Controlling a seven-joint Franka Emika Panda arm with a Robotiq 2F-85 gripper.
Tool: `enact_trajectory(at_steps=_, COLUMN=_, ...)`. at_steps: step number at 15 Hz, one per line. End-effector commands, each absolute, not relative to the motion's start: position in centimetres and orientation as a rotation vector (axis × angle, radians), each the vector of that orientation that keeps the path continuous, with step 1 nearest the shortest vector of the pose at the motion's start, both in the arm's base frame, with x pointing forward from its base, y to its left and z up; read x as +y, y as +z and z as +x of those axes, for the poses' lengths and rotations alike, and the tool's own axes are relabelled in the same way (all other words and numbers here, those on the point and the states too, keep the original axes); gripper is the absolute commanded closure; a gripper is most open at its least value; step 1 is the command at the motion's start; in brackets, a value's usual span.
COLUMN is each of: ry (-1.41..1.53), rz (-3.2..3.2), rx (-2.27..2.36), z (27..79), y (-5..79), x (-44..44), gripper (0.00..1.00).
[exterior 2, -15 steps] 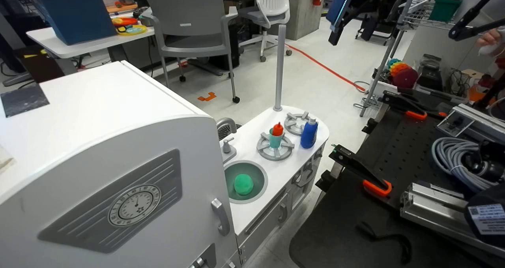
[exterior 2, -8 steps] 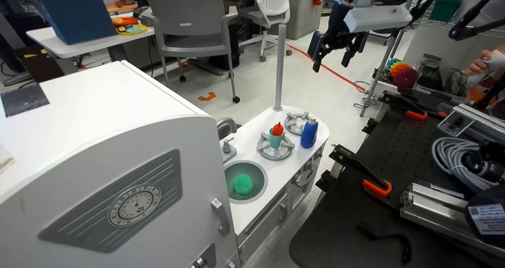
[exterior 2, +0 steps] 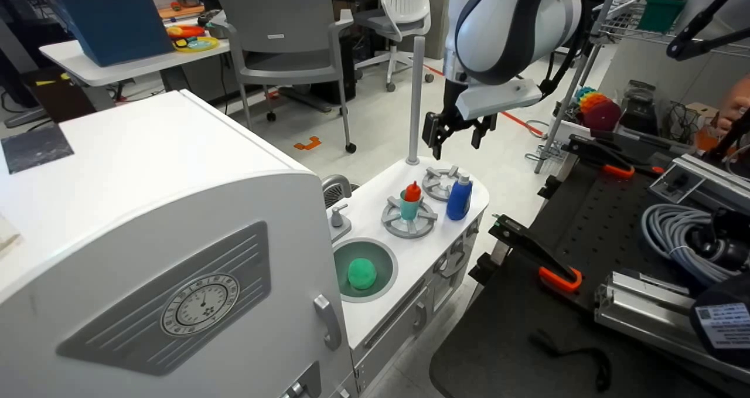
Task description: Move the blue bottle backward
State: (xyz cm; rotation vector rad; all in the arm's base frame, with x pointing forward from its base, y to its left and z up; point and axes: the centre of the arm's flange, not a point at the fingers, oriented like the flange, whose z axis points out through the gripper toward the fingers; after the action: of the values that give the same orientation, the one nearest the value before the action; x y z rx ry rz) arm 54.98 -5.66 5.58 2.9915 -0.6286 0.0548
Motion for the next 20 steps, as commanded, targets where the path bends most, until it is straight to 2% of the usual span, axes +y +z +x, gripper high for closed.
enact_trajectory(at_steps=1, ry=-0.054, rz=2.968, rx=-0.565, z=55.7, y=2.8, x=-5.1, gripper=0.0)
enact_trajectory(at_steps=7, ry=-0.332, rz=2.798, rx=-0.369, z=52.1, y=1.6, x=-6.8, gripper=0.0)
enact_trajectory(at_steps=15, ry=-0.109, rz=2.75, rx=-0.297, z=55.7, y=-0.1, x=-8.0, gripper=0.0)
enact_trajectory(at_steps=20, ry=-0.086, rz=2.761, rx=-0.308, z=56.4, y=-2.7, x=-7.1, gripper=0.0)
